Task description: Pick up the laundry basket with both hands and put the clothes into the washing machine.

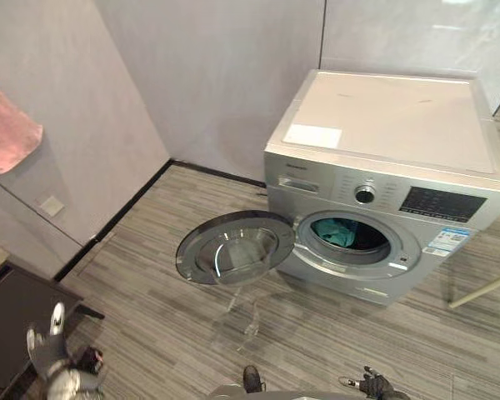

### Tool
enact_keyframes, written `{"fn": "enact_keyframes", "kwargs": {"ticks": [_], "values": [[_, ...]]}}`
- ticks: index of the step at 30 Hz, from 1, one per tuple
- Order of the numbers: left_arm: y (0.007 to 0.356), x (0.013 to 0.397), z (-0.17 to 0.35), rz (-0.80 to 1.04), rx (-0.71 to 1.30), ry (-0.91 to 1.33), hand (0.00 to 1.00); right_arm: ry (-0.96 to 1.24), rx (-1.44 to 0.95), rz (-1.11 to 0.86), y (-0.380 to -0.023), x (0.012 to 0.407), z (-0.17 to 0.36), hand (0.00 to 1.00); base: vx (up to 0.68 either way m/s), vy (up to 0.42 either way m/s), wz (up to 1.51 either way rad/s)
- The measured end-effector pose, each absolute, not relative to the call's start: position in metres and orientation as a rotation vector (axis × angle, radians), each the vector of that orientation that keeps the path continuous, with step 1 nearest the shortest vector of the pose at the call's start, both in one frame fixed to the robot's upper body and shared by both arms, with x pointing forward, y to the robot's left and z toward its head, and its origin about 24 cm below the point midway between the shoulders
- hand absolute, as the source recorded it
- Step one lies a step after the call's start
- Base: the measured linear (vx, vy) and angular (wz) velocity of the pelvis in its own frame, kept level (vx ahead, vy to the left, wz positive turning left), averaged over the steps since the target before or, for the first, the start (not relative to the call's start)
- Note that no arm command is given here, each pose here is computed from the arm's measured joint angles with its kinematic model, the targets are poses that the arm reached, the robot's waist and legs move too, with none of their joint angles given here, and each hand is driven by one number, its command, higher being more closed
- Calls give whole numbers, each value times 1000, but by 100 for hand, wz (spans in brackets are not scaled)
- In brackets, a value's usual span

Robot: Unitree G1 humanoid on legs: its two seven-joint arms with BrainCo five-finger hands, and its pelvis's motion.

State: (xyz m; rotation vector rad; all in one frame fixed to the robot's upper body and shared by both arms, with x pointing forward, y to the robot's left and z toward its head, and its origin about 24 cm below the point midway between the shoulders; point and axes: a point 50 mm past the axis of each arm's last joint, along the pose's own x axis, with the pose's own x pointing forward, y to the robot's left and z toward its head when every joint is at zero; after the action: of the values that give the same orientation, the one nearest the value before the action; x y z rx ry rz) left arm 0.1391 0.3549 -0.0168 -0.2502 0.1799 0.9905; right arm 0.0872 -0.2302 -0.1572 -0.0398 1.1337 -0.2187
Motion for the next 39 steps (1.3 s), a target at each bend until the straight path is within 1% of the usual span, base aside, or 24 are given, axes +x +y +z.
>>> {"fn": "enact_keyframes", "kwargs": {"ticks": [2, 3, 4, 6, 7, 8, 10, 12, 16, 19, 22, 25, 28, 32, 34, 35, 37, 38, 39], "values": [[366, 161, 5, 925, -143, 136, 0, 1117, -70, -165, -224, 96, -156, 0, -18, 63, -14], [368, 180, 16, 880, -91, 118, 0, 1099, -86, -122, -219, 104, -155, 0, -20, 39, -23], [368, 190, 22, 854, -61, 110, 0, 1084, -95, -98, -216, 109, -153, 0, -31, 15, -21], [358, 242, 52, 709, 56, 67, 0, 988, -141, -22, -206, 138, -143, 0, -57, -10, -21], [355, 254, 58, 681, 77, 56, 0, 957, -147, -9, -204, 147, -139, 0, -49, -27, -23], [347, 274, 70, 633, 98, 36, 0, 897, -163, 18, -198, 162, -131, 0, -13, -24, -21], [334, 300, 83, 569, 100, 21, 0, 826, -168, 35, -193, 176, -122, 0, 15, -23, -23], [310, 333, 101, 477, 106, 7, 0, 774, -175, 68, -184, 185, -115, 0, 97, -35, -27], [289, 367, 136, 425, 97, -36, 0, 720, -182, 75, -180, 194, -107, 0, 108, -34, -25], [278, 388, 186, 403, 105, -134, 0, 669, -164, 63, -175, 203, -99, 0, 103, -57, -6], [283, 392, 214, 424, 101, -188, 0, 635, -151, 51, -172, 210, -93, 0, 87, -73, -12], [293, 391, 219, 461, 62, -189, 0, 624, -138, 42, -173, 211, -91, 0, 92, -38, -8], [307, 387, 211, 501, 26, -143, 0, 592, -134, 34, -174, 216, -85, 0, 126, -48, -8], [326, 373, 170, 479, -33, -38, 0, 532, -133, 39, -173, 225, -73, 0, 125, -43, -23], [334, 357, 128, 442, -29, 79, 0, 494, -131, 63, -170, 230, -65, 0, 156, -60, -35], [334, 354, 118, 425, -18, 111, 0, 490, -132, 66, -170, 231, -64, 0, 175, -72, -30], [327, 338, 73, 356, 10, 260, 0, 504, -140, 93, -169, 227, -66, 0, 186, -73, -25], [325, 334, 63, 348, 25, 298, 0, 507, -143, 101, -167, 227, -67, 0, 174, -74, -27], [322, 322, 40, 330, 62, 384, 0, 514, -154, 133, -164, 225, -69, 0, 156, -85, -42]]}}
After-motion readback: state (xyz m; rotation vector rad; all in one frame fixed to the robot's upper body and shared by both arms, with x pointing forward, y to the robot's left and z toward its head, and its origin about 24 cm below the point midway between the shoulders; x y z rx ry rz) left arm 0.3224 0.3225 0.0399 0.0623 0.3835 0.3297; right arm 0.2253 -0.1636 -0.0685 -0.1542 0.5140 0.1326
